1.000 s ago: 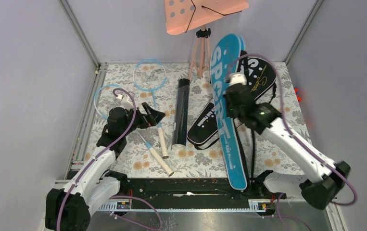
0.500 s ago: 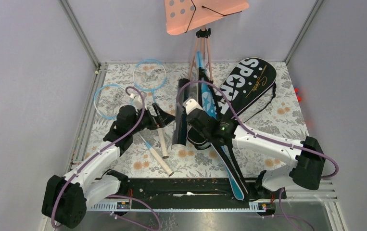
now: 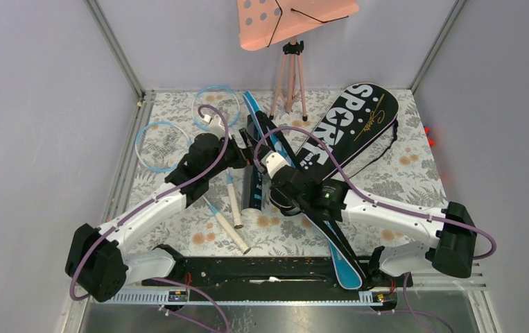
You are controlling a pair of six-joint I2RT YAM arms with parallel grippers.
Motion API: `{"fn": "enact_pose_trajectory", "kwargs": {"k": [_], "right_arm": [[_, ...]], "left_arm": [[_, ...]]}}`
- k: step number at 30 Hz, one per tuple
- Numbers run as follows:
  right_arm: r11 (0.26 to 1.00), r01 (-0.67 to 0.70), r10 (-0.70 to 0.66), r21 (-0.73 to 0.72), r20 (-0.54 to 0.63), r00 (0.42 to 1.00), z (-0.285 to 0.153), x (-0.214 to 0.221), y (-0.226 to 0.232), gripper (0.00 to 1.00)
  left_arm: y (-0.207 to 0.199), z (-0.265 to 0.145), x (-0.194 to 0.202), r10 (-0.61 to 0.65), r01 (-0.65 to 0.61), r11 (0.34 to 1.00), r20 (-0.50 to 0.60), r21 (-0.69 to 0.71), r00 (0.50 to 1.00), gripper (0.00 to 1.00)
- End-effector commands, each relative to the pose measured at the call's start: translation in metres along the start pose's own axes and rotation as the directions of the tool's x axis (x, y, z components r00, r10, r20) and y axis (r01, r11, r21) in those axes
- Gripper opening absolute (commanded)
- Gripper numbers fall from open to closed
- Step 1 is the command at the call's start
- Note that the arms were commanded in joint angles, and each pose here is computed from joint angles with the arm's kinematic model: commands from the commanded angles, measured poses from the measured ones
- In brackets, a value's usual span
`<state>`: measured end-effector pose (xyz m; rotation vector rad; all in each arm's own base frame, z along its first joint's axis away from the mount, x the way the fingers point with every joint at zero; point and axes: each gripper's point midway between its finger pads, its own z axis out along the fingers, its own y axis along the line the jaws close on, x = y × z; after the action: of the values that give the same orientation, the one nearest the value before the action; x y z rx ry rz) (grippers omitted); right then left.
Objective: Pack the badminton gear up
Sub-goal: Pick up the racket bag from the center of the board, then adjust the racket bag at the center of the board.
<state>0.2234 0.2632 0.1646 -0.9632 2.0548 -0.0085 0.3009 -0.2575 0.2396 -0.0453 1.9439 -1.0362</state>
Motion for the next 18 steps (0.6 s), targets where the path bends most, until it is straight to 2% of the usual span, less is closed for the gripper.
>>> {"fn": "enact_pose_trajectory", "kwargs": {"k": [1,3,4,10,11,13,18], "right_arm": [[0.999,-0.015,0.017,-0.041,0.055,0.998,0.005,-0.015,0.011,0.04],[0.999,-0.027,0.029,-0.036,0.062,0.998,0.006,-0.017,0.012,0.05],[0.999,-0.041,0.043,-0.031,0.07,0.997,0.006,-0.019,0.011,0.05],[0.993,-0.07,0.082,-0.091,0.134,0.988,0.0,-0.024,0.018,0.08],[0.992,-0.074,0.088,-0.099,0.146,0.985,-0.001,-0.025,0.018,0.11],[0.991,-0.082,0.097,-0.103,0.158,0.983,-0.002,-0.025,0.018,0.19],[0.988,-0.128,0.141,-0.083,0.179,0.974,-0.012,-0.02,0.008,0.61]], "left_arm": [[0.002,0.015,-0.007,-0.012,0.014,0.999,0.049,-0.042,0.999,0.99],[0.0,0.021,0.001,-0.004,0.005,1.0,0.019,-0.027,1.0,0.96],[0.001,0.023,0.005,-0.004,0.004,1.0,0.005,-0.026,1.0,0.91],[0.014,0.029,0.021,-0.009,0.008,0.999,-0.03,-0.045,0.999,0.5],[0.013,0.029,0.023,-0.008,0.007,0.999,-0.037,-0.035,0.999,0.39],[0.008,0.029,0.028,-0.008,0.008,1.0,-0.058,0.003,0.998,0.02],[-0.011,0.02,0.029,0.012,-0.005,0.99,-0.05,0.142,0.999,0.0]]}}
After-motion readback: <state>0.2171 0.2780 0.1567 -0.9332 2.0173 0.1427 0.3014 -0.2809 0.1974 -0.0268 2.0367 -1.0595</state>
